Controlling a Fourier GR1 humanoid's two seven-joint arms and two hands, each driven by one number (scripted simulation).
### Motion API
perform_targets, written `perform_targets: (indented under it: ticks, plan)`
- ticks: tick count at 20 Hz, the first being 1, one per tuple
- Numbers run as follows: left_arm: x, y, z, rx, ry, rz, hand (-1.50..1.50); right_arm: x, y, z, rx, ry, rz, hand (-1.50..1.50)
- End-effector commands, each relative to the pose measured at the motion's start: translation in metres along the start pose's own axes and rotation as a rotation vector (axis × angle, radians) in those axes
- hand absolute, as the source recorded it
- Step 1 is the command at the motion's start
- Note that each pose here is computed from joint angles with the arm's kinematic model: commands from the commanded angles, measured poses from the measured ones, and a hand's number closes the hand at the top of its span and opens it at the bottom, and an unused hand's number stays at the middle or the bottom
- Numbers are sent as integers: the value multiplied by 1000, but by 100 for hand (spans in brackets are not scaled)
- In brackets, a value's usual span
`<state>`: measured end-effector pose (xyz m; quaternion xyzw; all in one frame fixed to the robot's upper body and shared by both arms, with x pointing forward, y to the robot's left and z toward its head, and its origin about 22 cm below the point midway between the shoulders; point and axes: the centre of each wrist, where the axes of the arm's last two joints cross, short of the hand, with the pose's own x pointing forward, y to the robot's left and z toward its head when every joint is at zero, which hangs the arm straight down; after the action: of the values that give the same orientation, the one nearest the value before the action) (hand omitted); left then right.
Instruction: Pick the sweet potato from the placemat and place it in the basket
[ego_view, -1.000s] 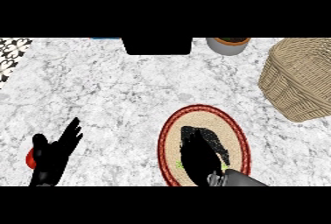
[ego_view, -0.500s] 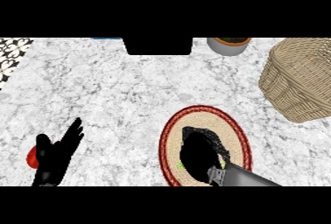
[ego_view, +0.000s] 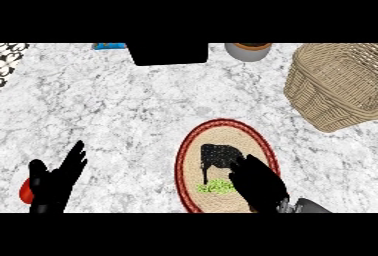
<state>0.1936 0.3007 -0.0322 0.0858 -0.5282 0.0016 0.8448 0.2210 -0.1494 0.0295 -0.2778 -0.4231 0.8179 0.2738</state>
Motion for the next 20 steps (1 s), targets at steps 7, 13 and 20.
perform_targets:
  ticks: [7,13,20]
  plan:
    - [-25,7,16,53,101,36,0,-23,14,66,-435,-14,-770,150]
    - [-26,14,18,57,108,36,0,-58,-29,119,-783,-58,-992,150]
    - [-7,6,6,26,90,16,0,-135,-62,194,-909,121,-1035,150]
